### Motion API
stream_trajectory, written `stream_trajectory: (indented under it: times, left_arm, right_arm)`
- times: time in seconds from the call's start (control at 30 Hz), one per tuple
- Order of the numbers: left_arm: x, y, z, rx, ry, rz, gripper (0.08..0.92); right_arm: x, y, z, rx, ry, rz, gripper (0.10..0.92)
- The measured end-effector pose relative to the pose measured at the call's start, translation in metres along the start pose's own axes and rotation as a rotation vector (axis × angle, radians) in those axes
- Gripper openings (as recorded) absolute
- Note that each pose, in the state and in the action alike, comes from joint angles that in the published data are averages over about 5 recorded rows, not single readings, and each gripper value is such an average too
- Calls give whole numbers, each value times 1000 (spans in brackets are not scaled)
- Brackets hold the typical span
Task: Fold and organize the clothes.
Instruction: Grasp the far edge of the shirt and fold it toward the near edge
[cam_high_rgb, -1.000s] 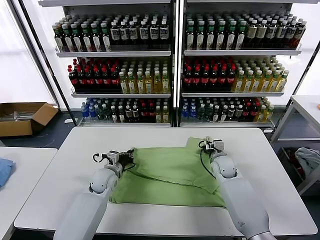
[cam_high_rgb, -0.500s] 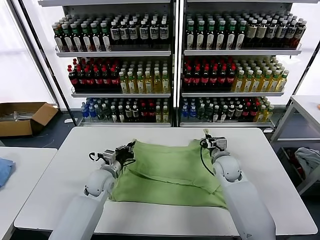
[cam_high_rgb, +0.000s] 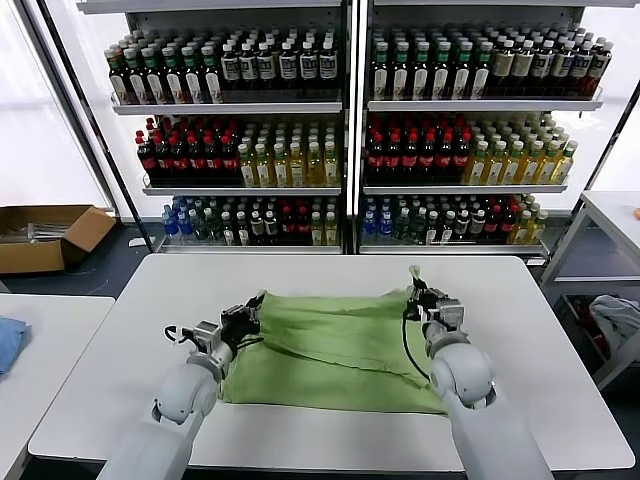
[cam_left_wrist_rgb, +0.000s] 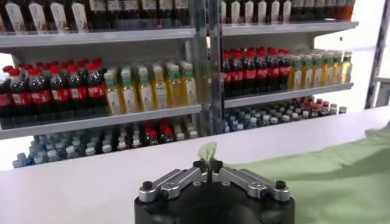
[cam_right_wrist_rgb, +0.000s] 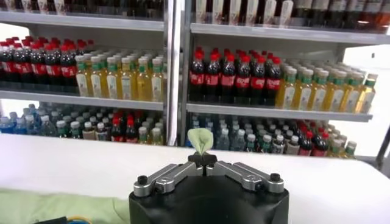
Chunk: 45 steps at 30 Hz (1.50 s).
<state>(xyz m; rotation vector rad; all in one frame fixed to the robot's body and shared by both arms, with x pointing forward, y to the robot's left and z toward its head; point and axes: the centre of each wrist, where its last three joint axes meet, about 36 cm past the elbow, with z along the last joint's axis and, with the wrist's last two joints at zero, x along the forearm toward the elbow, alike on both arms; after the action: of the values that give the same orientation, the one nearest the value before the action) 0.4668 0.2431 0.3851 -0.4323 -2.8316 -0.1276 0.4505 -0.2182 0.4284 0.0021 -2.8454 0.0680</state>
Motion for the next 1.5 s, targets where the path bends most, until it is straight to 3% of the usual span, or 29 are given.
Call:
stream_trajectory:
  times: [0.6, 1.17, 1.37, 1.5]
  left_arm:
    - [43, -21, 41, -16, 56, 5, 88]
    - [55, -35, 53, -35, 73, 13, 90]
    - [60, -41, 53, -47, 70, 9, 220]
    - [64, -42, 51, -64, 73, -3, 333]
  right_arm:
    - [74, -9, 53, -46, 97, 108, 106]
    - [100, -4, 71, -10, 133, 127, 106]
    - [96, -2, 83, 45, 157, 154, 138]
    - [94, -4, 87, 82, 164, 182, 233]
